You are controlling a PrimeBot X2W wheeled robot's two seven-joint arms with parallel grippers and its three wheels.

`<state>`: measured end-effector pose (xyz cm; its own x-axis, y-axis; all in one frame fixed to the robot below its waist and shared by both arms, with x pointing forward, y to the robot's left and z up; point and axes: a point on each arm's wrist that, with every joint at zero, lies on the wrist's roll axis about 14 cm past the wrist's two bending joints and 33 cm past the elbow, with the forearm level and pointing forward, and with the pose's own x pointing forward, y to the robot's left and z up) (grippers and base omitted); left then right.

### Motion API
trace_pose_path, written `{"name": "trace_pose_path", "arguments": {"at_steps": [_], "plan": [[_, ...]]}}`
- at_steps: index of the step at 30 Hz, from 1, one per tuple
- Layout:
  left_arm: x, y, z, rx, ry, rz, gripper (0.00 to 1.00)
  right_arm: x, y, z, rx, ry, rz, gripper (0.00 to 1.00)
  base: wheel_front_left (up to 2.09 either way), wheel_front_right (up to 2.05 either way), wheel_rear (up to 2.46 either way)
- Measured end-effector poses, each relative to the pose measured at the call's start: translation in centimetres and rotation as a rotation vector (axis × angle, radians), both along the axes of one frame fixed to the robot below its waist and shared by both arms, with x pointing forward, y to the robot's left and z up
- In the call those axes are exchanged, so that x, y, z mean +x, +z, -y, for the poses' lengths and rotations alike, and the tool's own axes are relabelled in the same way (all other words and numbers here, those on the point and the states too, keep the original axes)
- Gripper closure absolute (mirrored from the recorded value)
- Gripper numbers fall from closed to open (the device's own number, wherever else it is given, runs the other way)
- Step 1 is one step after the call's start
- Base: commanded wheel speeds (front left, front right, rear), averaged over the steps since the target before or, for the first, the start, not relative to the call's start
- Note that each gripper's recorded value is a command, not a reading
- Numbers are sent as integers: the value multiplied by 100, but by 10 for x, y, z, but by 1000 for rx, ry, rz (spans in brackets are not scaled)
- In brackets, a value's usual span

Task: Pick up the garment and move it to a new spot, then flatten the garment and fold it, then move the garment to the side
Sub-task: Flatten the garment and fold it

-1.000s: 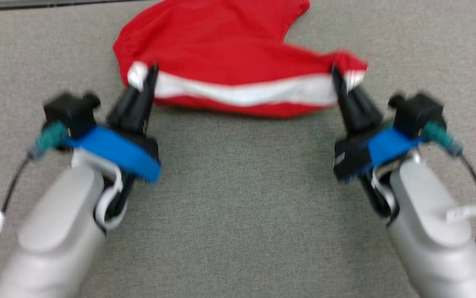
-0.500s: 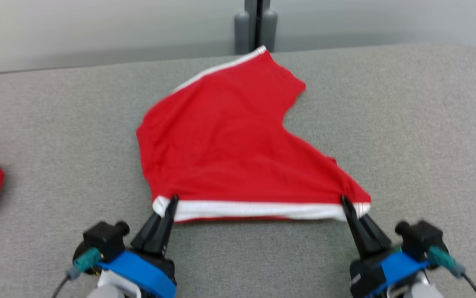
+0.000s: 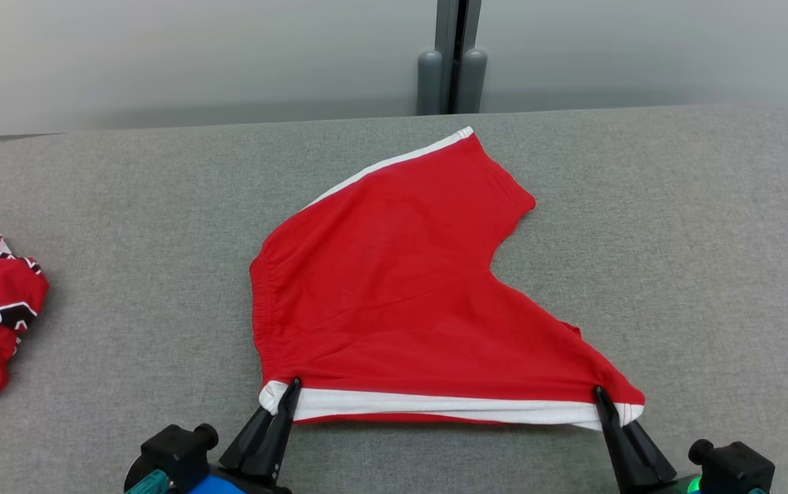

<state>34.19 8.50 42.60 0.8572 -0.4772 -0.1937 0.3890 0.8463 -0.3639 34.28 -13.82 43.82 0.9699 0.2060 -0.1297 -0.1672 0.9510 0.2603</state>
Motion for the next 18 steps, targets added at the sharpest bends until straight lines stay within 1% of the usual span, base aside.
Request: {"name": "trace_pose_path", "arguments": {"at_steps": [4,9,13,18], "plan": [[1,1,1,-6,3,3,100,7,7,8,4,-26,19,100,0,0,0],[16,12,2,-11,10,47,100,39,31,11,-8,-19,109,100,0,0,0],[35,21,-1,-7,22,86,100,73,53,2,-21,21,179,100,0,0,0],[64,30,-9,-1,46,130,100,118,66,-15,-70,102,207,100,0,0,0]]}}
